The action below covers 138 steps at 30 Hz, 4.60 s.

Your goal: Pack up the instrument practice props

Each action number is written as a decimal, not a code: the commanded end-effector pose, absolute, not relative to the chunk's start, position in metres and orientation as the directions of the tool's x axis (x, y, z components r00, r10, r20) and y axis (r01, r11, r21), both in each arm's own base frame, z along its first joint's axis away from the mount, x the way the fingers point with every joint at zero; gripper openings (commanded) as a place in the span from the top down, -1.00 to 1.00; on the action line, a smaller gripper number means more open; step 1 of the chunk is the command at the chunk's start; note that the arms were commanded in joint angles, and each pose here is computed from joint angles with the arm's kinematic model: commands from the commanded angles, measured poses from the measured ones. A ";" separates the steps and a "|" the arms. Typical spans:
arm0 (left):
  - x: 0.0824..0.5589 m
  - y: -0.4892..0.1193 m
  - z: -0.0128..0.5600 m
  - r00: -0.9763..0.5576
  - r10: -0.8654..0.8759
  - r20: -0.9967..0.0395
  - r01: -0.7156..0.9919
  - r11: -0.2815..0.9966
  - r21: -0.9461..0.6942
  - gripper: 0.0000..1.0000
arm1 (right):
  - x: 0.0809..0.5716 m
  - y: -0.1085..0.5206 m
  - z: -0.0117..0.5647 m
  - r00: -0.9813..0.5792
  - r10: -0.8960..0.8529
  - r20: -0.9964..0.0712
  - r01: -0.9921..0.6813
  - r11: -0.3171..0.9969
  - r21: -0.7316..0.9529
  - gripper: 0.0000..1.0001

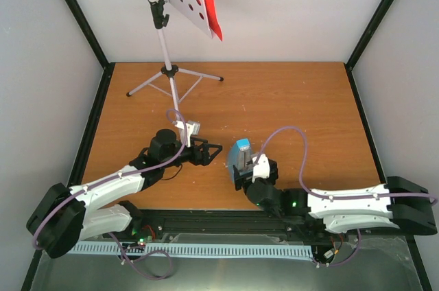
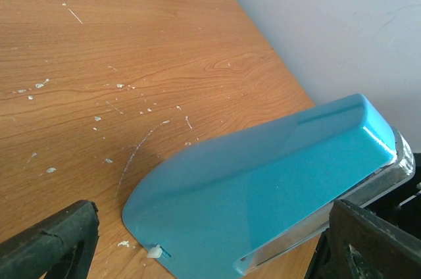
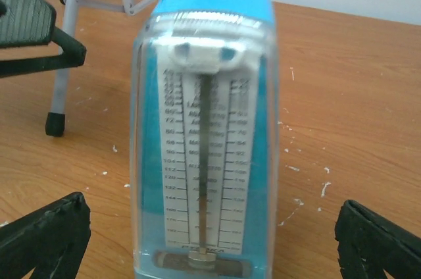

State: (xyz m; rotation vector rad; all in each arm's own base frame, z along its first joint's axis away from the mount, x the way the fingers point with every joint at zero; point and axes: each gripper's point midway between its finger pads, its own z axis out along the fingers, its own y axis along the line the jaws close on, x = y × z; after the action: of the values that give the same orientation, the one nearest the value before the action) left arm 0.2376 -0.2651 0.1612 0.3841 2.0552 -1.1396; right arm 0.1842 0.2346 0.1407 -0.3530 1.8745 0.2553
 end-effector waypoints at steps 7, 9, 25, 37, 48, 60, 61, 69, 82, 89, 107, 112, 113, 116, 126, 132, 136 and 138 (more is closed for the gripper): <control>0.237 -0.267 0.197 -0.607 -0.108 -0.787 0.641 0.519 -0.565 -0.99 | 0.166 0.217 0.206 -0.258 -0.110 -0.960 -0.510 0.859 0.039 -1.00; 0.232 -0.272 0.209 -0.579 -0.090 -0.810 0.688 0.479 -0.545 -0.99 | 0.165 0.213 0.231 -0.235 -0.081 -0.969 -0.533 0.844 0.059 -1.00; 0.228 -0.360 0.247 -0.338 0.237 -0.911 0.899 0.367 -0.238 -0.99 | 0.260 0.128 0.242 -0.448 0.195 -0.872 -0.220 0.922 0.319 -1.00; 0.210 -0.375 0.221 -0.303 0.354 -0.885 0.940 0.262 -0.217 -0.96 | 0.249 0.110 0.211 -0.473 0.290 -0.832 -0.127 0.912 0.389 -1.00; 0.212 -0.378 0.205 -0.289 0.410 -0.865 0.939 0.298 -0.173 -0.25 | 0.248 0.105 0.207 -0.474 0.303 -0.827 -0.093 0.916 0.389 -1.00; 0.220 -0.370 0.191 -0.332 0.425 -0.842 0.896 0.423 -0.139 0.11 | 0.246 0.100 0.205 -0.472 0.317 -0.822 -0.071 0.916 0.394 -1.00; 0.227 -0.364 0.191 -0.354 0.413 -0.839 0.870 0.475 -0.133 0.12 | 0.246 0.099 0.205 -0.471 0.318 -0.823 -0.069 0.917 0.393 -1.00; 0.268 -0.309 0.177 -0.601 0.223 -0.767 0.519 0.840 -0.162 0.02 | 0.244 0.097 0.195 -0.487 0.332 -0.808 -0.042 0.915 0.401 -1.00; 0.226 -0.336 0.180 -0.706 0.159 -0.690 0.581 0.688 -0.435 -0.88 | 0.243 0.103 0.181 -0.531 0.340 -0.776 -0.038 0.905 0.423 -1.00; 0.191 -0.354 0.184 -0.771 0.149 -0.619 0.595 0.517 -0.616 -0.90 | 0.243 0.100 0.177 -0.530 0.359 -0.768 -0.010 0.903 0.430 -1.00; 0.205 -0.330 0.257 -0.380 0.146 -0.913 0.894 0.313 -0.322 -0.99 | 0.236 0.093 0.194 -0.460 0.364 -0.810 -0.057 0.898 0.436 -1.00; 0.206 -0.356 0.266 -0.257 0.185 -0.949 0.960 0.159 -0.229 -0.99 | 0.235 0.103 0.194 -0.467 0.367 -0.804 -0.102 0.881 0.462 -1.00; 0.207 -0.362 0.267 -0.245 0.192 -0.950 0.966 0.131 -0.222 -0.99 | 0.236 0.103 0.194 -0.469 0.364 -0.805 -0.105 0.882 0.460 -1.00; 0.211 -0.378 0.262 -0.239 0.230 -0.943 0.971 0.066 -0.230 -0.99 | 0.236 0.106 0.193 -0.480 0.350 -0.804 -0.115 0.884 0.453 -1.00; 0.183 -0.374 0.205 -0.348 0.377 -0.858 0.921 -0.033 -0.388 -0.99 | 0.239 0.114 0.185 -0.505 0.331 -0.797 -0.133 0.883 0.451 -1.00; 0.178 -0.360 0.181 -0.381 0.379 -0.843 0.916 0.032 -0.399 -0.99 | 0.243 0.122 0.182 -0.522 0.324 -0.789 -0.151 0.875 0.459 -1.00; 0.181 -0.355 0.164 -0.409 0.375 -0.832 0.910 0.093 -0.405 -0.99 | 0.244 0.124 0.181 -0.526 0.323 -0.787 -0.154 0.874 0.462 -1.00; 0.186 -0.352 0.157 -0.423 0.364 -0.830 0.906 0.141 -0.400 -0.99 | 0.244 0.123 0.180 -0.527 0.323 -0.786 -0.153 0.874 0.461 -1.00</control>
State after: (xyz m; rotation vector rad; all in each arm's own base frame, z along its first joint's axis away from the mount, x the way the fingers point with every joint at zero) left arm 0.1802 -0.3534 0.1578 1.2738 1.8727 -1.3027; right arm 0.2418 0.1221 0.1772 0.1270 2.0639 0.5829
